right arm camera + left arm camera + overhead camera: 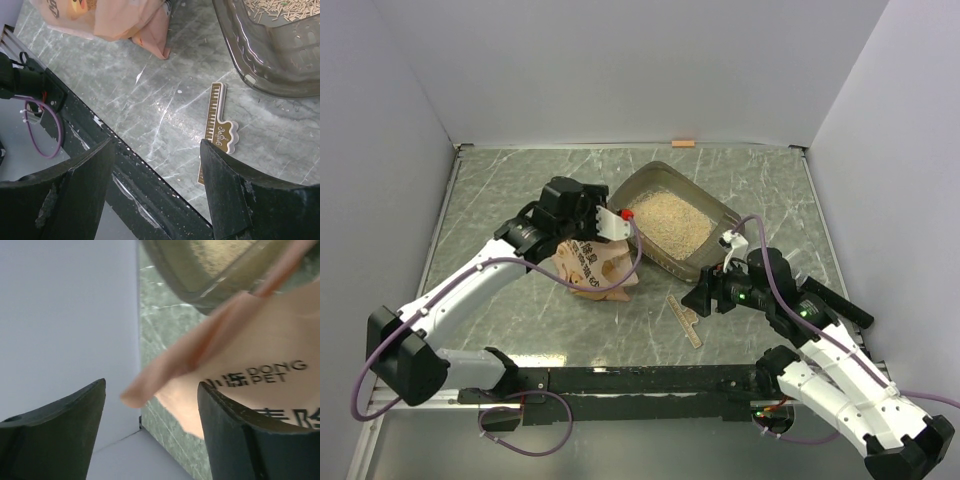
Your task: Fill the litter box with clean litter
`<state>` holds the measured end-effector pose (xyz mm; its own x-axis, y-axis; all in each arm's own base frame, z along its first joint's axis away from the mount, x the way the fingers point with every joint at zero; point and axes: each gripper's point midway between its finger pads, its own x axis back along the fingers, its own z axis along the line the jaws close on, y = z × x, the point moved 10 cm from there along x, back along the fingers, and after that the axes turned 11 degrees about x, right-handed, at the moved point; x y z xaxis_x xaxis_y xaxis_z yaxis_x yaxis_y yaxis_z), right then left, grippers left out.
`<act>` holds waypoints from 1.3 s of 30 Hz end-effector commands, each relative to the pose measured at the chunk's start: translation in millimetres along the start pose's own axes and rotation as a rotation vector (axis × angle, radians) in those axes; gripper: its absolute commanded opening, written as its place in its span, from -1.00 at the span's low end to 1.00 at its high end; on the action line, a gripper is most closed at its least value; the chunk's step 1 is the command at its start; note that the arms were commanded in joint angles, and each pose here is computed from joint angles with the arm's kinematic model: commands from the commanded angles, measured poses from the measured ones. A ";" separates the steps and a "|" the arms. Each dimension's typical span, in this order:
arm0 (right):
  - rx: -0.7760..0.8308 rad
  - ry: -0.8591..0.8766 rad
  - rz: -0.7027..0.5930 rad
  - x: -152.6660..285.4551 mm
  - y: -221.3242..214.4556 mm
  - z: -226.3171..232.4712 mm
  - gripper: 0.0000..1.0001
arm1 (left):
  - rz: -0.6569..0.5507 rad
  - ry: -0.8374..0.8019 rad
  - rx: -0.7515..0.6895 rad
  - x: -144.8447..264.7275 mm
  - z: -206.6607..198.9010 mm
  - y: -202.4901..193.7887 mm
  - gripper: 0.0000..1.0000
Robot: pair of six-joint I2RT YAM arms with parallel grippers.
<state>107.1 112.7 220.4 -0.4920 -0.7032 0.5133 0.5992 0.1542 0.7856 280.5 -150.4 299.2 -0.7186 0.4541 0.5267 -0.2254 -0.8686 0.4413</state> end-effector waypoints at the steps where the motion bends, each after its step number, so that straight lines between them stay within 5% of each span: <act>1: 0.018 0.027 -0.046 3.9 9.2 5.4 0.52 | -0.113 0.248 0.122 43.5 35.9 13.7 0.66; 6: 0.037 0.068 -0.035 7.6 20.8 11.5 0.54 | -0.134 0.241 0.419 78.4 61.7 7.4 0.81; 13: 0.079 0.069 -0.022 11.3 34.5 14.0 0.59 | -0.352 0.162 0.744 124.9 66.5 -9.5 0.96; 25: 0.073 0.177 -0.051 23.2 39.8 28.1 0.63 | -0.517 -0.328 1.092 60.1 23.1 -86.1 0.98; 39: 0.089 0.240 -0.092 25.3 19.1 28.8 0.66 | -0.546 -0.508 1.096 4.9 44.2 -129.4 0.99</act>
<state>86.7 113.5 258.0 -0.3937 -0.8346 0.3854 0.5199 0.1436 0.8421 326.8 -25.5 256.4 -0.3951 0.8785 0.2684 0.5193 -0.0274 0.8541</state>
